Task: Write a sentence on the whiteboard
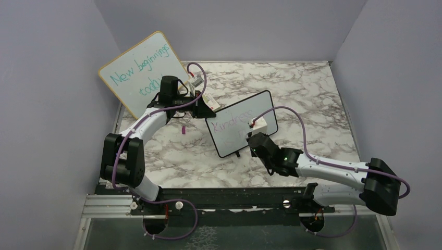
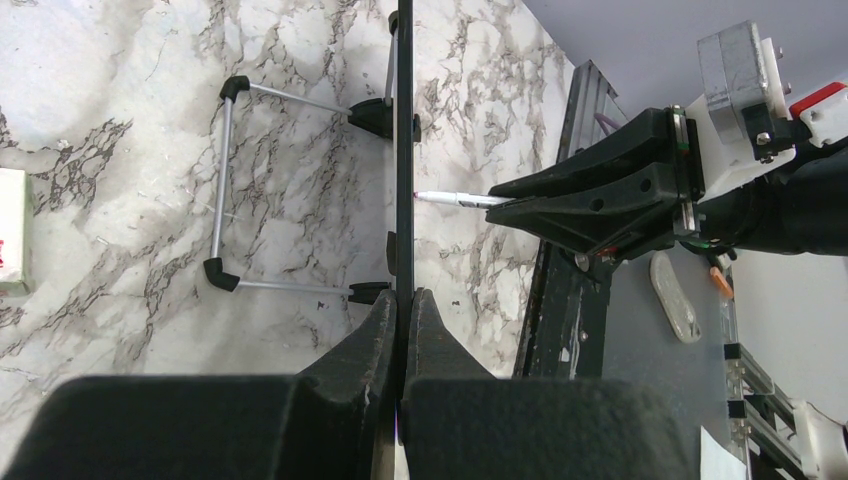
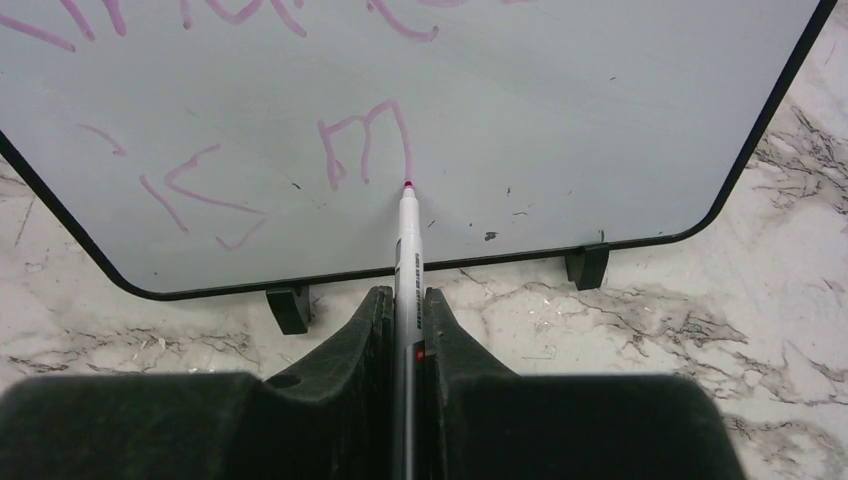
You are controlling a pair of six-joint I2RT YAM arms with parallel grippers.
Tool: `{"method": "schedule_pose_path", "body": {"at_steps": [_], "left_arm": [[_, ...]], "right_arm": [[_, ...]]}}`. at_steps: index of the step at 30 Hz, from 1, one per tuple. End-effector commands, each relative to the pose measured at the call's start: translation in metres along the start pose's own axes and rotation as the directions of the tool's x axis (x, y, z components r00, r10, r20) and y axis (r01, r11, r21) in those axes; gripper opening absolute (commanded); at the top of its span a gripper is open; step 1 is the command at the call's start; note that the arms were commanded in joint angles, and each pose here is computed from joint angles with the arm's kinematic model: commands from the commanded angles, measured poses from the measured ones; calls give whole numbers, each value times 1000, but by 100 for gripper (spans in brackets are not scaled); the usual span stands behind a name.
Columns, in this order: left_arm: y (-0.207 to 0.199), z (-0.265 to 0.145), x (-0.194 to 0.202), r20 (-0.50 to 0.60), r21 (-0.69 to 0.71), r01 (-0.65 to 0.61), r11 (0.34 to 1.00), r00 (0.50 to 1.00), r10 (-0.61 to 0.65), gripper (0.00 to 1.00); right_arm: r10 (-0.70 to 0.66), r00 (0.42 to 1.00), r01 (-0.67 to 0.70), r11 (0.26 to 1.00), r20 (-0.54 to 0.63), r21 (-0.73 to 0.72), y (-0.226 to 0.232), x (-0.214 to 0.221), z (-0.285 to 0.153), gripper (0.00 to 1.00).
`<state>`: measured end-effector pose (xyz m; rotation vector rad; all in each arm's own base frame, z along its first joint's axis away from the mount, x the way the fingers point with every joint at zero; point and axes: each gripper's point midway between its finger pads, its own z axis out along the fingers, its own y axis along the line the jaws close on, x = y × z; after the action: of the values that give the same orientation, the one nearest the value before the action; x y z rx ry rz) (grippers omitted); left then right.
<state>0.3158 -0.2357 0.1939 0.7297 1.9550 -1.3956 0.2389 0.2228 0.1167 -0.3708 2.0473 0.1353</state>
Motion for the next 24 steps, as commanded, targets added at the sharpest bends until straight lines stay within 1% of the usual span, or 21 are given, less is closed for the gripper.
{"method": "schedule_pose_path", "body": {"at_steps": [1,4,12,24], "left_arm": [[17,4,23,-49,-63,73,995,996,-76,0],[16,4,24,-49,-62,74,995,996,-77,0],[17,4,24,-50,-62,75,995,996,-78,0],[18,5,25,-53,-60,79,995,995,-82,0]], "right_arm": [[-14,999,14,1000,-48,-13,-2,12,-2,0],[1,1000,-1,1000,-18,-2,-6,5,-5,0],[37,993,-40,999,116,16,-19,-31,-18,0],[33,992,-37,999,122,30,-23,-33,-5,0]]}}
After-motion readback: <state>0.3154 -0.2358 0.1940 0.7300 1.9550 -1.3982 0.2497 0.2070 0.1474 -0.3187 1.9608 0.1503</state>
